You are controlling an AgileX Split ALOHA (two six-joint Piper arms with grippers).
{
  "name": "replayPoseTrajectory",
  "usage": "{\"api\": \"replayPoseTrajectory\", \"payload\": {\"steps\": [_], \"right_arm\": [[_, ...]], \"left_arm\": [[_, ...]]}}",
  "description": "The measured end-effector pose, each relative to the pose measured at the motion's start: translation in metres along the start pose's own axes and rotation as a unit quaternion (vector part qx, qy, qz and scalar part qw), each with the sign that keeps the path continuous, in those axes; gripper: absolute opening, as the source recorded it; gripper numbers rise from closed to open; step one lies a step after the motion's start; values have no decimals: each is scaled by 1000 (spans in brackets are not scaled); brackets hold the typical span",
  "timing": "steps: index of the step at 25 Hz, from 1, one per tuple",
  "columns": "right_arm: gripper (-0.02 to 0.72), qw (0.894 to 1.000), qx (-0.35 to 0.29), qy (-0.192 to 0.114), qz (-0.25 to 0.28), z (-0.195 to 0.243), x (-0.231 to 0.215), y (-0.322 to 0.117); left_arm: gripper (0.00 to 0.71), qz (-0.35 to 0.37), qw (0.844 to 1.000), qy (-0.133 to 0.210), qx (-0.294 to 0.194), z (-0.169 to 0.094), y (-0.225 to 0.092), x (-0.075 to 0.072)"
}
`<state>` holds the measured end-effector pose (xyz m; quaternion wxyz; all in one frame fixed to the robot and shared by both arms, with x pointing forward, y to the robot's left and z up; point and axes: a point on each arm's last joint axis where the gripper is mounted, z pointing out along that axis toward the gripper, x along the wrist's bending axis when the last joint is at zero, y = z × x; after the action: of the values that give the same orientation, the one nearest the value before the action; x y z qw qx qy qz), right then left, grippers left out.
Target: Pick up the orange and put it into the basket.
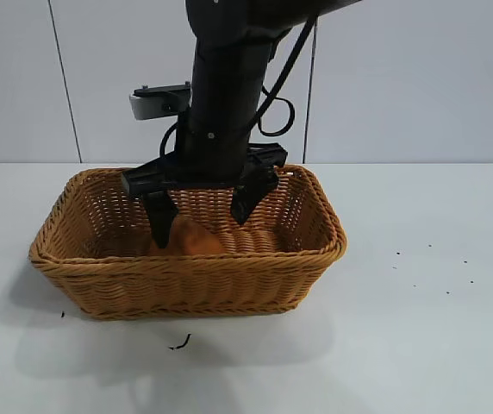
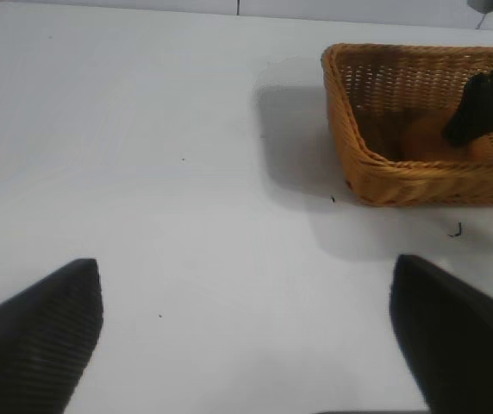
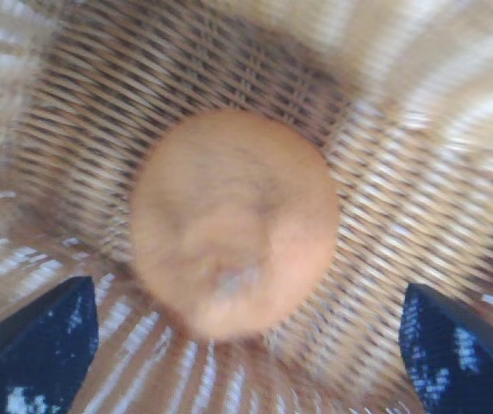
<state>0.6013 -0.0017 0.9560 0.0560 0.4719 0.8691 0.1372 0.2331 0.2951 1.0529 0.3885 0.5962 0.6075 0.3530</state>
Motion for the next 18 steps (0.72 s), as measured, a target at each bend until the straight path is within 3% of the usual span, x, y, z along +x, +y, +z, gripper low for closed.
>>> {"api": "replayPoseTrajectory", "payload": {"steps": [10, 18], "right_arm": [[689, 997, -77, -12, -3, -106, -1, 42], [692, 993, -87, -38, 74, -116, -69, 47]], "left_arm": [[651, 0, 1000, 0, 0, 0, 0, 0], [651, 0, 1000, 0, 0, 0, 0, 0]]}}
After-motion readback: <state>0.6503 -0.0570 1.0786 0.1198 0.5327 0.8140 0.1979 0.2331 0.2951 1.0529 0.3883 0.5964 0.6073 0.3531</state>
